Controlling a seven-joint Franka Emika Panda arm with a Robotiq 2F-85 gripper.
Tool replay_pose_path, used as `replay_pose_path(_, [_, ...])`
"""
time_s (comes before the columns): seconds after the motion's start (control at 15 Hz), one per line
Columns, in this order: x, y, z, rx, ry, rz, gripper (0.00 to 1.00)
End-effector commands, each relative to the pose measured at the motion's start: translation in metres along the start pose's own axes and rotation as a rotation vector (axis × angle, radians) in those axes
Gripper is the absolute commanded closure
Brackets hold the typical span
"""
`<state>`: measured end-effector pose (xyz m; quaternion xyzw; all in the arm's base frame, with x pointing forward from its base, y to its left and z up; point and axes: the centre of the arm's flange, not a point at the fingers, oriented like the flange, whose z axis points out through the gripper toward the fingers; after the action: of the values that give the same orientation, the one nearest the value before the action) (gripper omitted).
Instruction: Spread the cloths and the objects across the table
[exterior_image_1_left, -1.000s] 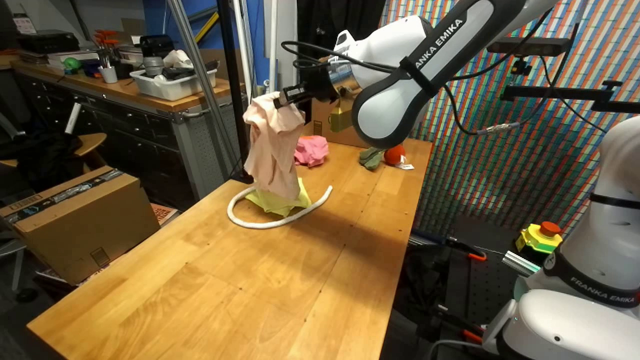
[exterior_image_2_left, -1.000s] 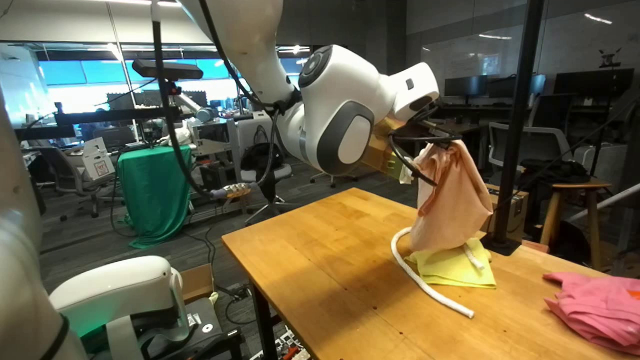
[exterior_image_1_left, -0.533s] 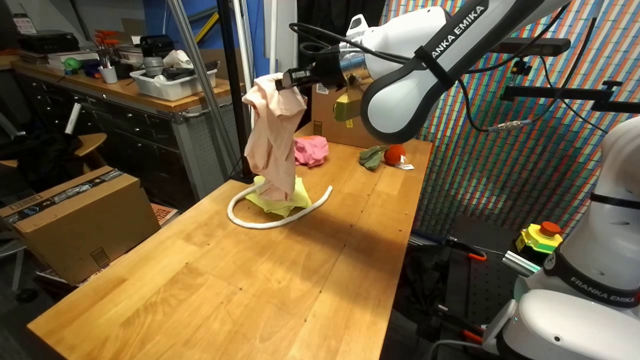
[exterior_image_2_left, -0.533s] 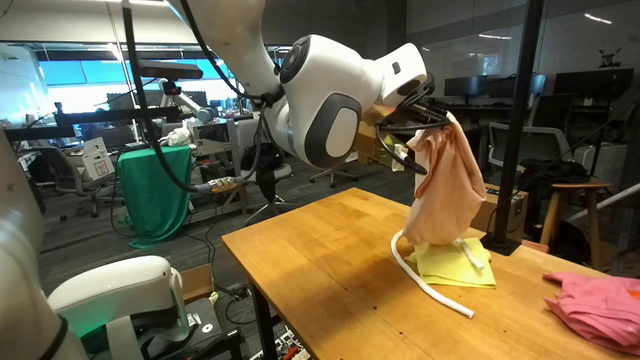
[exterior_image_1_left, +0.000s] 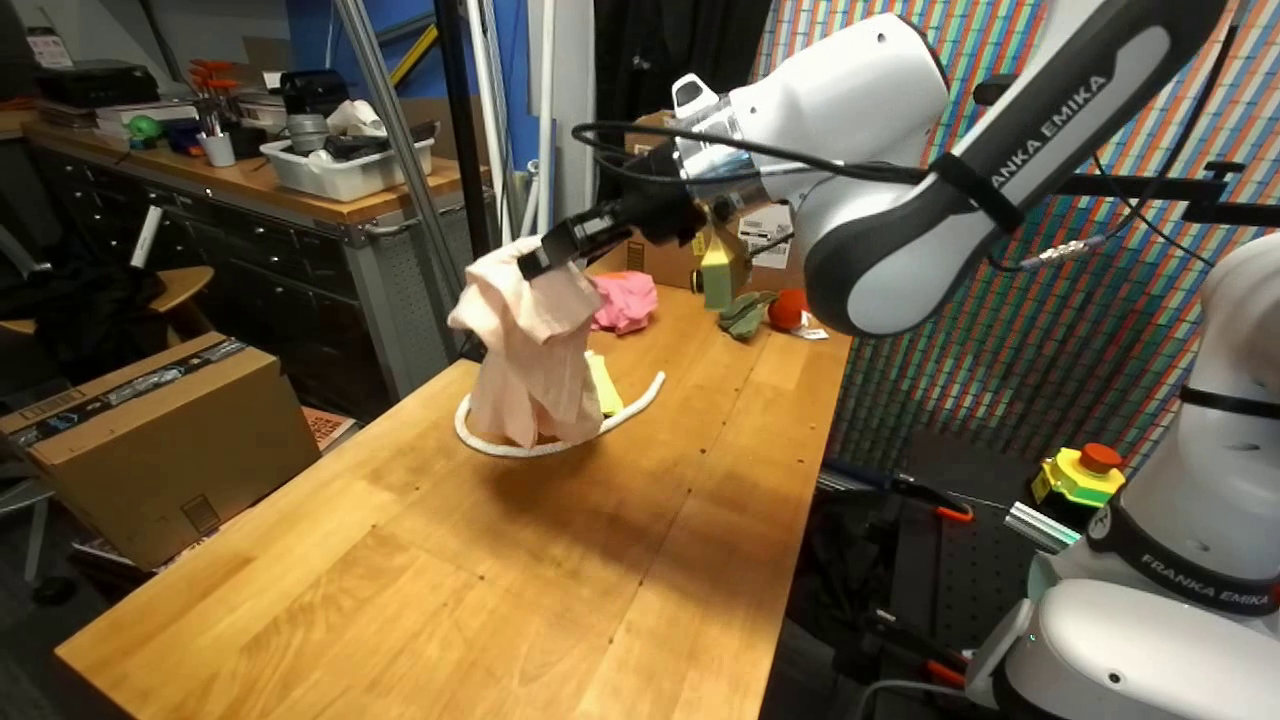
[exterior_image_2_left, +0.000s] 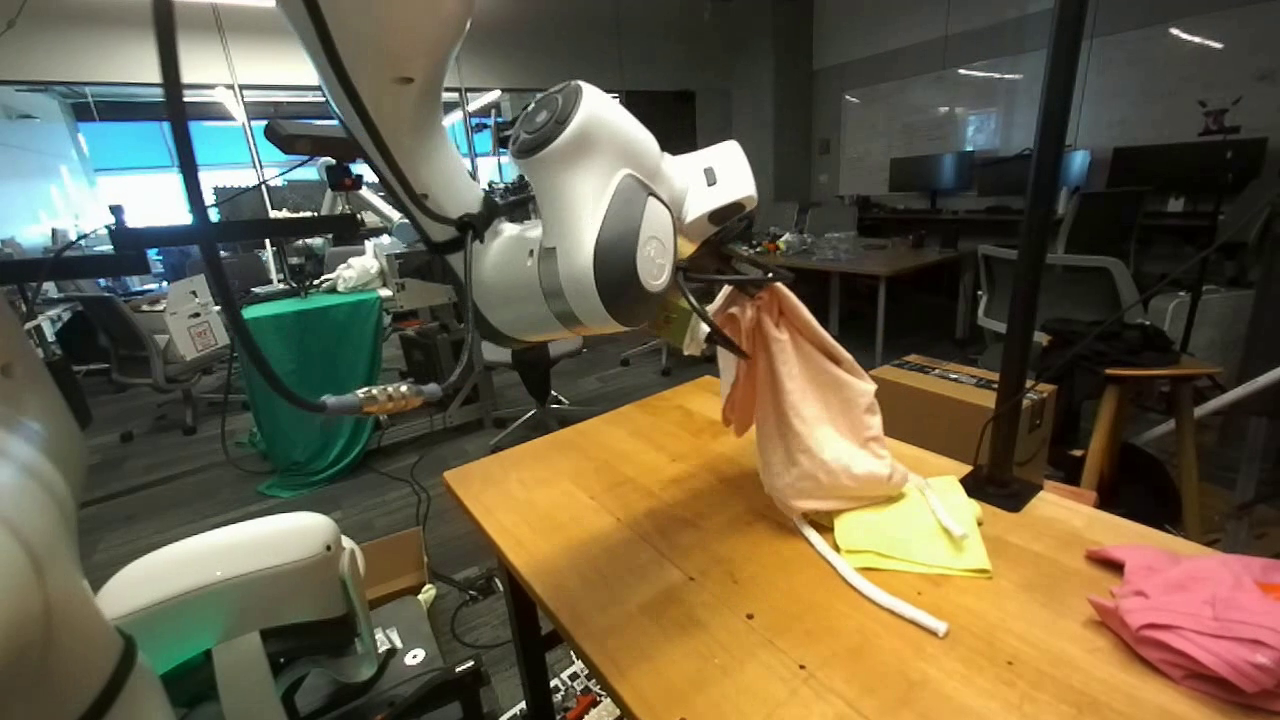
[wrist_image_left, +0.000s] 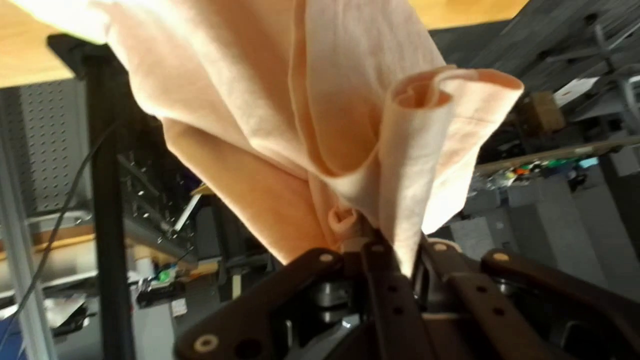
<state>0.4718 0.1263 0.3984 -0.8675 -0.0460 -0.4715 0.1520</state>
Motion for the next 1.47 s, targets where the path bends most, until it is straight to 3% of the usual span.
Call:
replay_pose_path(0.0, [-0.011,-0.002,-0.015,0.153,-0.131,0.020,0.95])
replay_pose_path(0.27, [-0.056,-0.022,-0.008,0.279,-0.321,0.024,0.95])
replay_pose_path(0.8, [-0.128,-0.025,-0.005,0.485,-0.699,-0.012,0.96])
replay_pose_path(0.87, [-0.135,-0.025,-0.005,0.493,-0.746,-0.026,0.65])
replay_pose_path(1.0, [-0.143,-0.023,-0.007,0.483,-0.797,-0.072,0.60])
replay_pose_path(1.4, [-0.115,0.000,-0.011,0.454,-0.882,-0.135,0.13])
